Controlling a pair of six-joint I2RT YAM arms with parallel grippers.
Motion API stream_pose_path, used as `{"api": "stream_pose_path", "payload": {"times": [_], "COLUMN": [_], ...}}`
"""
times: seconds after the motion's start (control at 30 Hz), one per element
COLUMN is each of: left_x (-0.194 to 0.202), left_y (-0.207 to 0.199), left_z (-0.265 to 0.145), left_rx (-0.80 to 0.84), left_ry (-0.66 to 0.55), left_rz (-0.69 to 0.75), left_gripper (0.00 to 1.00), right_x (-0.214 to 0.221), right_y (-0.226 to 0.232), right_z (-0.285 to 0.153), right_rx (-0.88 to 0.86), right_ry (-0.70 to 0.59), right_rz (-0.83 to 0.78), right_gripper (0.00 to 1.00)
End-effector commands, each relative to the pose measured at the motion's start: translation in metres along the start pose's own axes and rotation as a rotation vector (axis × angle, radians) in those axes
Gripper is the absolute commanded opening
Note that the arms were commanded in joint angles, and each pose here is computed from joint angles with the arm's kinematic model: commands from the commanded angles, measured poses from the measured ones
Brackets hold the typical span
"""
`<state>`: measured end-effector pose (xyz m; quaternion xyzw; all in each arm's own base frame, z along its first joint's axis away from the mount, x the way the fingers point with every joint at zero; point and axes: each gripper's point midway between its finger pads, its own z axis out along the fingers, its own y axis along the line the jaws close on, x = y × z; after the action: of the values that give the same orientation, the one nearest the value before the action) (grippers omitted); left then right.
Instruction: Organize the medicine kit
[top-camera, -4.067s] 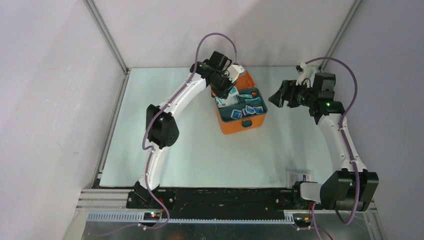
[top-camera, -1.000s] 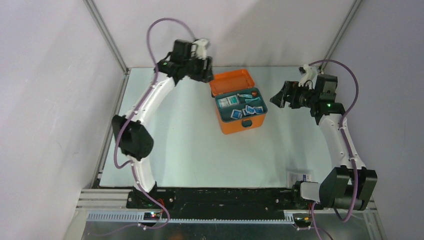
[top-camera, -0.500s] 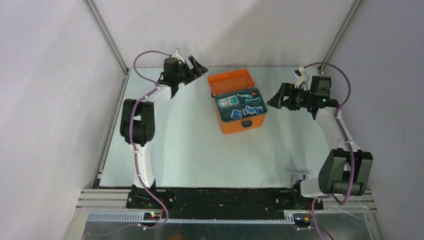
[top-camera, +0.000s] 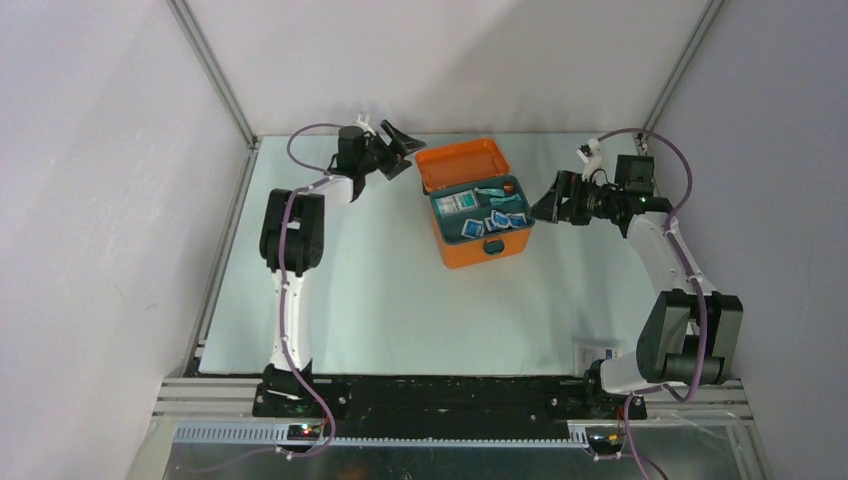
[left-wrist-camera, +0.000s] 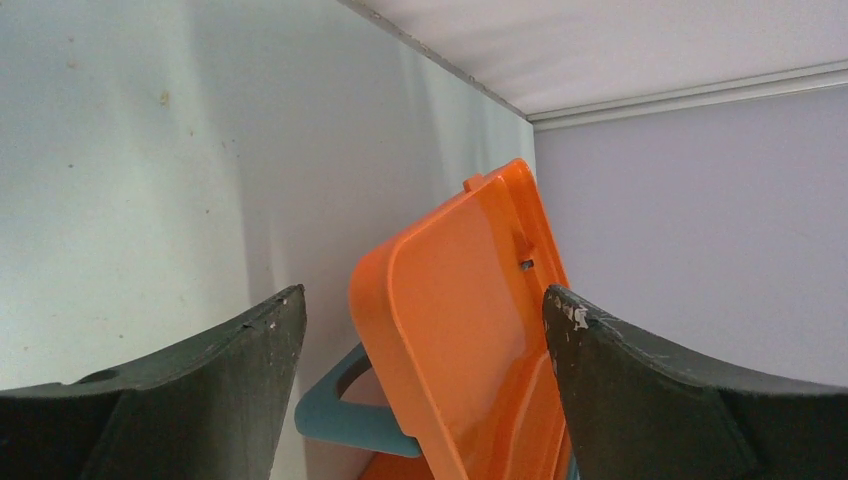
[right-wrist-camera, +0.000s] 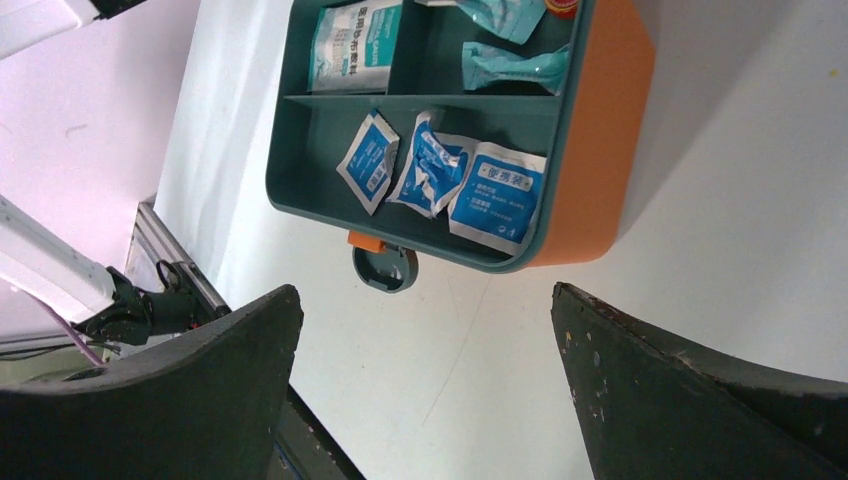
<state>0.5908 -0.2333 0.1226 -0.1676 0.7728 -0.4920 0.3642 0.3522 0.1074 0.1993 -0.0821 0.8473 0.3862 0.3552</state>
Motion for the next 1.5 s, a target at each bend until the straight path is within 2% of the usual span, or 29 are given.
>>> {"api": "stream_pose_path", "payload": {"times": [0.0, 0.17, 0.33, 0.6, 0.83, 1.0, 1.13, 1.27, 1.37, 1.47], "left_x": [0.003, 0.018, 0.025, 0.021, 0.025, 0.035, 0.054, 0.075, 0.086, 0.108], "left_y": [-0.026, -0.035, -0.054, -0.103, -0.138, -0.182, -0.206, -0.214, -0.227, -0.235], "left_z": [0.011, 0.017, 0.014, -0.015, -0.037, -0.069, -0.094, -0.111, -0.129, -0.139], "left_rx": [0.090, 0.117, 0.172, 0.342, 0.460, 0.636, 0.737, 0.760, 0.793, 0.803], "left_ry": [0.025, 0.071, 0.101, 0.116, 0.136, 0.161, 0.209, 0.246, 0.245, 0.301], "left_rz": [-0.023, -0.046, -0.093, -0.143, -0.110, -0.015, 0.079, 0.135, 0.228, 0.252], "left_gripper": [0.92, 0.91, 0.86, 0.79, 0.75, 0.75, 0.80, 0.84, 0.86, 0.89], "right_x": [0.012, 0.021, 0.025, 0.023, 0.022, 0.015, 0.008, 0.002, -0.003, -0.008], "right_y": [0.003, 0.007, 0.009, 0.010, 0.016, 0.016, 0.011, 0.010, 0.011, 0.009], "right_z": [0.007, 0.014, 0.018, 0.015, 0.011, 0.003, -0.003, -0.009, -0.015, -0.024], "right_rx": [-0.015, -0.034, -0.042, -0.038, -0.065, -0.078, -0.069, -0.073, -0.081, -0.070], "right_ry": [0.037, 0.070, 0.080, 0.071, 0.054, 0.018, -0.010, -0.036, -0.061, -0.098], "right_rz": [-0.010, -0.016, -0.024, -0.034, -0.036, -0.007, 0.014, 0.034, 0.041, 0.052], "right_gripper": [0.99, 0.99, 0.99, 0.99, 0.99, 0.99, 0.99, 0.99, 1.00, 1.00]}}
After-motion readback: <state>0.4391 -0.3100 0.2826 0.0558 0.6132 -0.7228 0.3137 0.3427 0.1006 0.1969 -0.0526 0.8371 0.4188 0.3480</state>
